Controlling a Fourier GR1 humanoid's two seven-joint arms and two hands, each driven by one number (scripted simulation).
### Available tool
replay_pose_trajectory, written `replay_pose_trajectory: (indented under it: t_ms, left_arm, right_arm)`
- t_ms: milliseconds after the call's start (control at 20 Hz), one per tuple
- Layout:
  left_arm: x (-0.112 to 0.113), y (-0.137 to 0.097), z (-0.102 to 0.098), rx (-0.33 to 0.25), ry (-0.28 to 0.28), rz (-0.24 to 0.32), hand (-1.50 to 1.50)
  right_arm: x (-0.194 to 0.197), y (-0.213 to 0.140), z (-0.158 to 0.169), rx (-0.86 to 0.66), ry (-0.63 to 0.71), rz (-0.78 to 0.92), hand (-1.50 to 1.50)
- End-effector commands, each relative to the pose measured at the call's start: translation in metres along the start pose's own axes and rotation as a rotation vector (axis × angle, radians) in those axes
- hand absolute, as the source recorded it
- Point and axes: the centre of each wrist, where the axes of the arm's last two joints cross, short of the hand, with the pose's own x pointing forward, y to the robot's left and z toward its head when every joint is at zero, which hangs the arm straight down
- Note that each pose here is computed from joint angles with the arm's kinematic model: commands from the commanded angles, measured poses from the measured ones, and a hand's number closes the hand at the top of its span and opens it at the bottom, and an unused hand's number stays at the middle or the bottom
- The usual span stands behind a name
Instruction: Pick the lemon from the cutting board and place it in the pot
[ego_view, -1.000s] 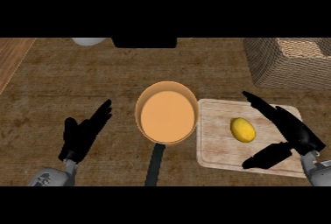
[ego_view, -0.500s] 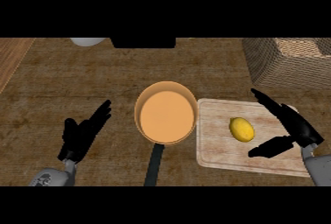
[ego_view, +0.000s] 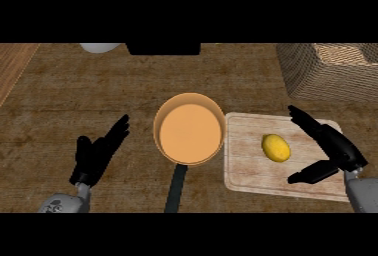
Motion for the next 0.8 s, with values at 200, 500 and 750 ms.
replay_pose_trajectory:
  t_ms: [200, 500, 750]
  left_arm:
    - [-0.002, 0.011, 0.000, -0.012, -0.012, 0.002, 0.00]
    - [0.018, 0.003, 0.003, -0.007, 0.006, 0.006, 0.00]
    - [0.000, -0.008, -0.005, -0.022, -0.012, 0.003, 0.00]
  right_arm:
    - [-0.029, 0.013, -0.011, 0.025, 0.001, -0.182, -1.50]
    - [-0.045, 0.045, -0.039, 0.068, 0.031, -0.236, -1.50]
    - [-0.061, 0.052, -0.032, 0.112, -0.055, -0.047, 1.50]
